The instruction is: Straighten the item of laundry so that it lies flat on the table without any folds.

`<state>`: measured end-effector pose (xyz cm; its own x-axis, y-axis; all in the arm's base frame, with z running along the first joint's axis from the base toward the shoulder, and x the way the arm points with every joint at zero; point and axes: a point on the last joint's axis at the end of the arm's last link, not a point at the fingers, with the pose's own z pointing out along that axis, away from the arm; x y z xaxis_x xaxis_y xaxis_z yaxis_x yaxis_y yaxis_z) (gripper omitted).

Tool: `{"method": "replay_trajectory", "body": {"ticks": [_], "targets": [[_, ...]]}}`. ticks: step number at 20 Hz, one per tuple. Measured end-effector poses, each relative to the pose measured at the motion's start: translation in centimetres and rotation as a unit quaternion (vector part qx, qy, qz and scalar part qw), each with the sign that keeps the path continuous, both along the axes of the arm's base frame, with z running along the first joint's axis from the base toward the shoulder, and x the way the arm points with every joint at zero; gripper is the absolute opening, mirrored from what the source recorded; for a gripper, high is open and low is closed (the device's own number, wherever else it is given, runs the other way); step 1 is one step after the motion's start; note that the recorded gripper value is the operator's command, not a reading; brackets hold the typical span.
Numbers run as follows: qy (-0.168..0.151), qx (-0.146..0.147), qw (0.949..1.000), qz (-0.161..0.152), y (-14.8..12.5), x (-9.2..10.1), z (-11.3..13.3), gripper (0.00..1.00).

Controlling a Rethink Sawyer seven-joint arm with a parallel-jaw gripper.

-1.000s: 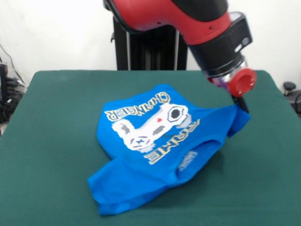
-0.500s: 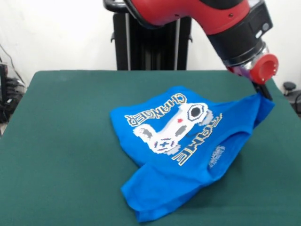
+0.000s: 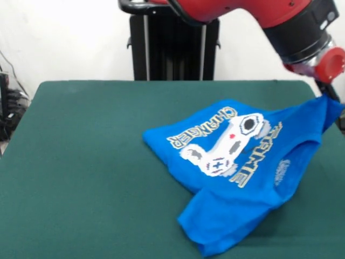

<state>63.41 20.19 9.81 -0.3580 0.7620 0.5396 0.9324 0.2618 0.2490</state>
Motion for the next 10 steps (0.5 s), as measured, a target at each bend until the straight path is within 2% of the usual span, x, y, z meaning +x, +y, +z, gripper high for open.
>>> {"method": "replay_trajectory", "body": {"ticks": [8, 9, 10], "targets": [[-0.007, 0.013, 0.9999, 0.004, 3.0, 0.3, 2.1, 0.00], [-0.012, 0.013, 0.9998, 0.006, 4.1, 0.3, 2.3, 1.00], [-0.012, 0.012, 0.9998, 0.006, 4.2, 0.2, 2.3, 1.00]]}}
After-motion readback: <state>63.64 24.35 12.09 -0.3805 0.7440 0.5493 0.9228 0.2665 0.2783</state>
